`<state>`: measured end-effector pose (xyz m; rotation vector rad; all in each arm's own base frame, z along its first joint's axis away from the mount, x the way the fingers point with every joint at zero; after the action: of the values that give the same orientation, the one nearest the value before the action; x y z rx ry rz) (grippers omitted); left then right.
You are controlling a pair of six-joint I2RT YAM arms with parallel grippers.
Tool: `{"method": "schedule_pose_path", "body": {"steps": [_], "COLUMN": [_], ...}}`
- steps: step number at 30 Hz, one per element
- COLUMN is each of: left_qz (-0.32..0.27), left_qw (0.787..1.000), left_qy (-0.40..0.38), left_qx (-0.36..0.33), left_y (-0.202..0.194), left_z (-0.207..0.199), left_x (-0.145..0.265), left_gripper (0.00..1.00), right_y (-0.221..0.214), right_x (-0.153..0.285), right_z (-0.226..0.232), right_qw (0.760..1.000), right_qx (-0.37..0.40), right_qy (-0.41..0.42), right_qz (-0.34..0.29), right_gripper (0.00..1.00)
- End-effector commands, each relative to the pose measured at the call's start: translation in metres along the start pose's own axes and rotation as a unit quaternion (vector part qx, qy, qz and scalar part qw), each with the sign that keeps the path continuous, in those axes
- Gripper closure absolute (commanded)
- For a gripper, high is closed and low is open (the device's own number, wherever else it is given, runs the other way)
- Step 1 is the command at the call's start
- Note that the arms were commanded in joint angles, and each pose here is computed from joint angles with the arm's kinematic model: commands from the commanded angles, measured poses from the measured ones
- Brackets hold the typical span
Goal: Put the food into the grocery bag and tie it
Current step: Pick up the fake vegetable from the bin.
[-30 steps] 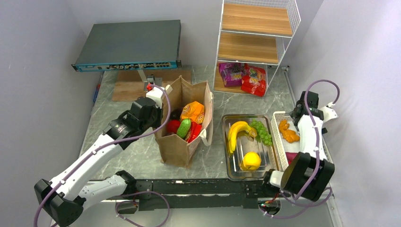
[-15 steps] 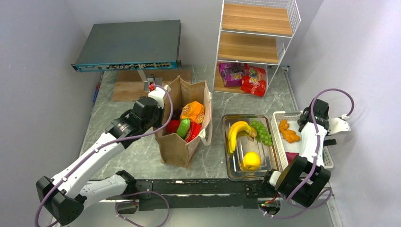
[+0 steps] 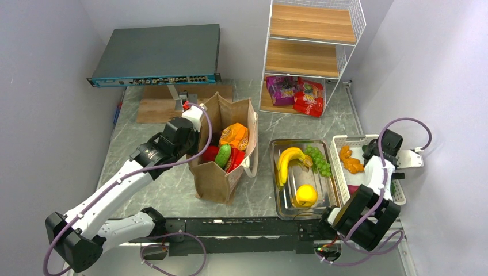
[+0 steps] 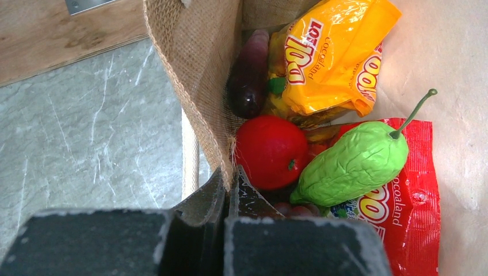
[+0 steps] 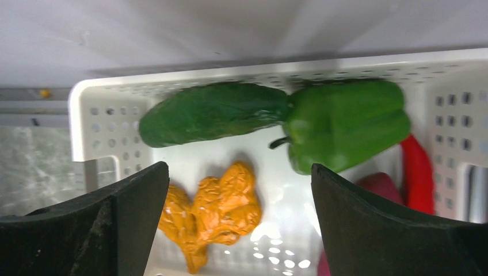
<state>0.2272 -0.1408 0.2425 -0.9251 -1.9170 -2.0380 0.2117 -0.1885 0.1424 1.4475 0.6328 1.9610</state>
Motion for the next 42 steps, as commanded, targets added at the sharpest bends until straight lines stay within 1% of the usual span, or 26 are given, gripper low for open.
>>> {"method": "schedule_pose_path", "body": {"steps": [1, 10, 17, 21, 23, 26, 31, 36, 42], "left_qz": [-0.021, -0.011, -0.008, -0.004, -0.004, -0.004, -0.001, 0.001, 0.005], "left_qw": [1.0, 1.0, 1.0, 1.0, 1.0, 1.0, 1.0, 1.0, 1.0], "left_qy": [-0.006, -0.01, -0.009, -0.009, -0.009, -0.011, -0.008, -0.009, -0.009], "left_qx": [0.002, -0.002, -0.002, -0.003, -0.003, -0.004, -0.005, -0.007, -0.008], "left_y": [0.013, 0.012, 0.011, 0.01, 0.01, 0.01, 0.009, 0.009, 0.008], "left_z": [-0.004, -0.006, -0.007, -0.007, -0.007, -0.008, -0.007, -0.008, -0.008], "left_x": [0.002, -0.003, -0.004, -0.005, -0.006, -0.006, -0.007, -0.008, -0.01], "left_gripper": [1.0, 1.0, 1.0, 1.0, 1.0, 1.0, 1.0, 1.0, 1.0], "right_y": [0.005, -0.004, -0.013, -0.017, -0.02, -0.025, -0.028, -0.026, -0.025], "right_x": [-0.005, -0.016, -0.024, -0.026, -0.026, -0.029, -0.034, -0.038, -0.044], "right_z": [0.018, 0.011, 0.017, 0.019, 0.02, 0.024, 0.016, 0.01, 0.012], "right_qw": [0.996, 0.985, 0.986, 0.987, 0.988, 0.988, 0.988, 0.985, 0.982], "right_qx": [-0.052, -0.107, -0.115, -0.109, -0.108, -0.11, -0.117, -0.122, -0.14], "right_qy": [0.062, 0.103, 0.096, 0.067, 0.056, 0.055, 0.023, 0.003, -0.003], "right_qz": [-0.03, -0.084, -0.075, -0.094, -0.093, -0.092, -0.099, -0.118, -0.126], "right_gripper": [0.07, 0.05, 0.06, 0.07, 0.08, 0.12, 0.16, 0.24, 0.28]}}
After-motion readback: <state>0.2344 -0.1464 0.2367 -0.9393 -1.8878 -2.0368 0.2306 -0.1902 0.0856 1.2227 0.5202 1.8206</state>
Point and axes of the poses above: each gripper's point midway between its finger pads, its own x axis back along the fingers, its own z axis along the line the jaws close on, y = z × x, the point moved 5 cm from there along x, back along the fingers, and after that the axes turned 1 degree about x, right-handed, at the moved point
